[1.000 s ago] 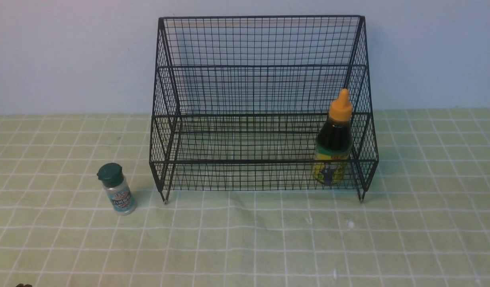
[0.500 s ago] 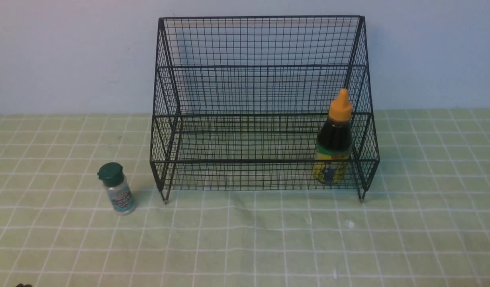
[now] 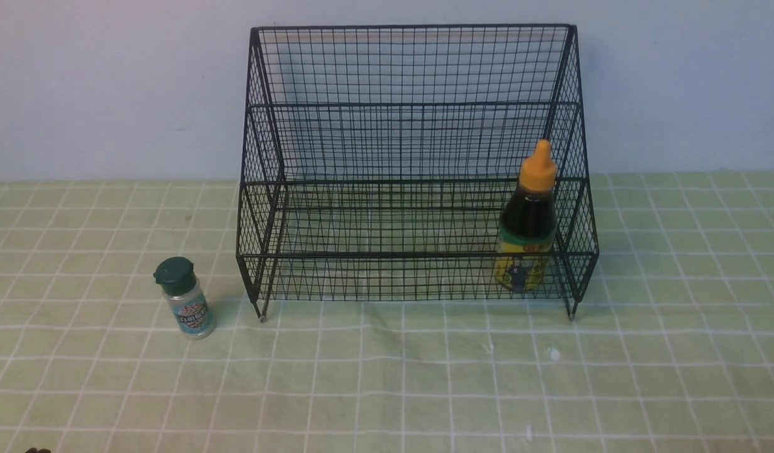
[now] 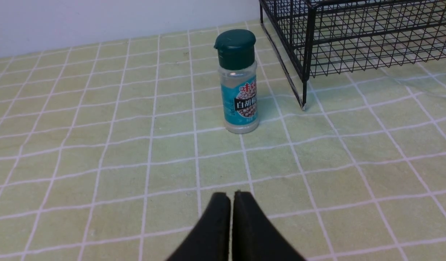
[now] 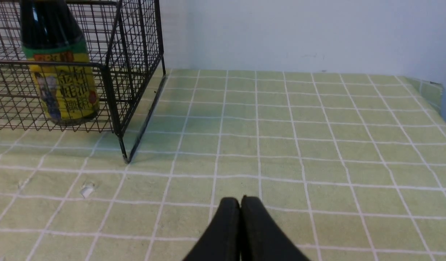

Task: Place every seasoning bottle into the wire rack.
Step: Use the left arm to grab the condiment bottle closest to it

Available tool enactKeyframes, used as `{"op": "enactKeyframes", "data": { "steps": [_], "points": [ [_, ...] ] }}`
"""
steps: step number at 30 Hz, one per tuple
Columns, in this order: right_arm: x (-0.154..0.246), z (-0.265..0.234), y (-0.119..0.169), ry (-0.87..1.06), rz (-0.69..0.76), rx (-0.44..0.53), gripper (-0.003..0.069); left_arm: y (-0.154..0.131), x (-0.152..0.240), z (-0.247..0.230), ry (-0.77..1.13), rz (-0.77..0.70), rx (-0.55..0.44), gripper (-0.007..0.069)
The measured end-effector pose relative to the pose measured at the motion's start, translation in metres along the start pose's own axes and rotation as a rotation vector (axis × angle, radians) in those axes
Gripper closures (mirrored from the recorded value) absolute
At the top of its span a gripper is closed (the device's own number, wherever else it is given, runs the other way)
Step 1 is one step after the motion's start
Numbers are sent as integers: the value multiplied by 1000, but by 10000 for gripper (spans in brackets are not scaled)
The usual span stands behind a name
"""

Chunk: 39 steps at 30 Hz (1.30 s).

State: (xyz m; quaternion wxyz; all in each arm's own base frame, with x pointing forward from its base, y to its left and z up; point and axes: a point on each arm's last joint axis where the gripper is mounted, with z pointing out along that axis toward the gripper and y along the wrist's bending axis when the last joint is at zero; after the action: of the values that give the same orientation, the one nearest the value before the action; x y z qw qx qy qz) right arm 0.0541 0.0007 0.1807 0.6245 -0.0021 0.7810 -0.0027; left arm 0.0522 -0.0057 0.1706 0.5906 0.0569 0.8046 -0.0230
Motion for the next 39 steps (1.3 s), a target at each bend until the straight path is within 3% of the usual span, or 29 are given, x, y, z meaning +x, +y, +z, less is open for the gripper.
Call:
{"op": "enactKeyframes", "data": {
  "steps": [30,35,39],
  "points": [
    [0,0,0,0,0,0,671,0,-1,0,-15,-4,0,631],
    [0,0,0,0,0,0,671,-5,-14,-1,-144,-342,77,631],
    [0,0,0,-1,0,0,671,-1,-28,-4,-302,-503,95,631]
  ]
}}
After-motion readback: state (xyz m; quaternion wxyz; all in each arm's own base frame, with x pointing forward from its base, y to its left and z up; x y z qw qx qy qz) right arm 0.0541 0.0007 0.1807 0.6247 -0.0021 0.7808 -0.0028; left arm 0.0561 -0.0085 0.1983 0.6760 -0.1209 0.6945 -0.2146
